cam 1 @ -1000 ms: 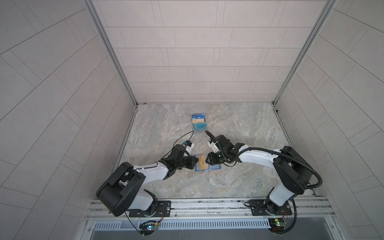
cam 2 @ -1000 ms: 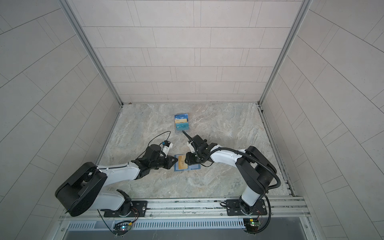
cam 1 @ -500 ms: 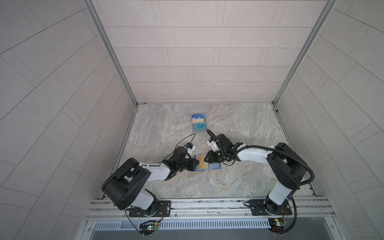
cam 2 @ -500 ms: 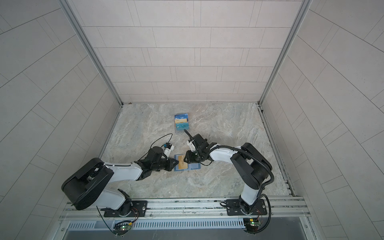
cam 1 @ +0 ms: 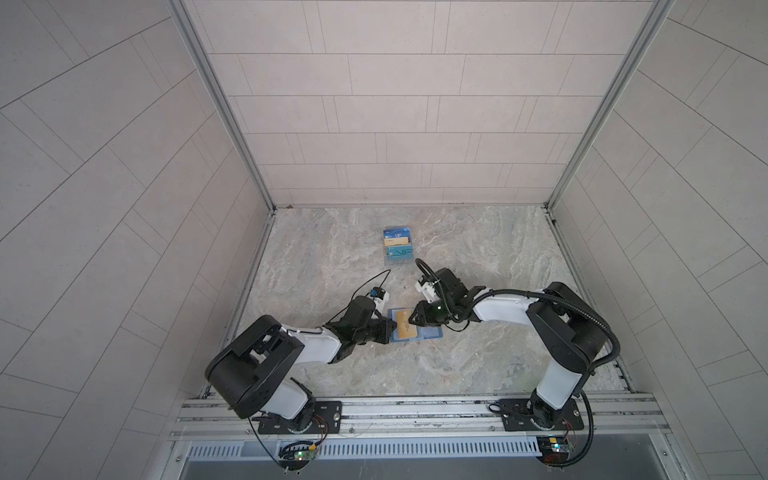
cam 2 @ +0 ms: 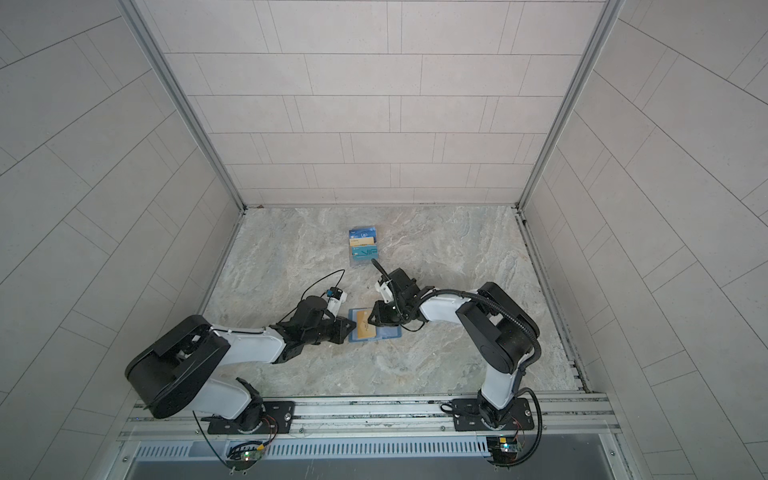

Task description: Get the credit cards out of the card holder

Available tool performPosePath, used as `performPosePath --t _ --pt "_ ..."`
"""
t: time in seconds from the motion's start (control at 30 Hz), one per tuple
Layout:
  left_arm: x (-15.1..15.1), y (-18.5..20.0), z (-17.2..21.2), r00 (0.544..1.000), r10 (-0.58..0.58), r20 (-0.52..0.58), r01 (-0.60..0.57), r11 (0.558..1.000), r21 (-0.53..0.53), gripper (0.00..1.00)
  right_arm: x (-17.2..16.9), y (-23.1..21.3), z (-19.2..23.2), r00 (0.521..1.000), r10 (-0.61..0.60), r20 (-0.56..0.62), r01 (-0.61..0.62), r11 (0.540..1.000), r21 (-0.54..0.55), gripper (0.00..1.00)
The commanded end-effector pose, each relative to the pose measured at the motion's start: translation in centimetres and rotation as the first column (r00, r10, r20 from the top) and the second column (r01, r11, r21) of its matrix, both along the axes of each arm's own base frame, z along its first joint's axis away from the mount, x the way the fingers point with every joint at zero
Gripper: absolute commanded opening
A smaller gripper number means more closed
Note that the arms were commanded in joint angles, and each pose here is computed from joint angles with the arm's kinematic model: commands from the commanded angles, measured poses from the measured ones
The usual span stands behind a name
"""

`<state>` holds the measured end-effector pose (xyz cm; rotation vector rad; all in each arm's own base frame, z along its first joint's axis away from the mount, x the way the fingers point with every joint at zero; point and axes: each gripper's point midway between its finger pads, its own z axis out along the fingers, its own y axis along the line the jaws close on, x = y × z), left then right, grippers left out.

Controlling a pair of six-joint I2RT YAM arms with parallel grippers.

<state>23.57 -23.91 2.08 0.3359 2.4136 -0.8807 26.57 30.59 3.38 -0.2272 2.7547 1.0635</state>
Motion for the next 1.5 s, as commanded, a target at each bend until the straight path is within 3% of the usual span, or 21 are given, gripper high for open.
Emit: performPosePath --t 0.0,0.17,0.37,1.13,1.47 --pt "-1.0 0.5 -1.7 0.999 0.002 -0.043 0.0 0.999 0.044 0.06 -0.3 0.1 -0.3 1.0 -0.004 -0.029 0.004 1.0 0.022 0.28" --pt "-1.0 0.7 -1.8 0.999 0.004 -0.043 -0.002 0.999 0.052 0.06 0.1 0.1 1.1 1.0 -0.003 -0.013 0.004 0.993 0.116 0.27" --pt "-1.0 0.7 -2.0 0.999 0.007 -0.049 -0.004 0.998 0.057 0.07 -0.5 1.0 3.2 0.997 0.076 0.033 -0.081 0.975 0.209 0.27" --pt "-0.9 0.9 -2.1 0.998 0.021 -0.055 -0.017 0.997 0.07 0.08 -0.4 0.9 4.2 0.992 0.121 0.043 -0.128 0.922 0.365 0.26" --pt "-0.9 1.0 -1.8 0.998 0.023 -0.052 -0.02 0.997 0.07 0.09 -0.5 0.7 3.6 0.989 0.149 0.003 -0.139 0.917 0.375 0.3"
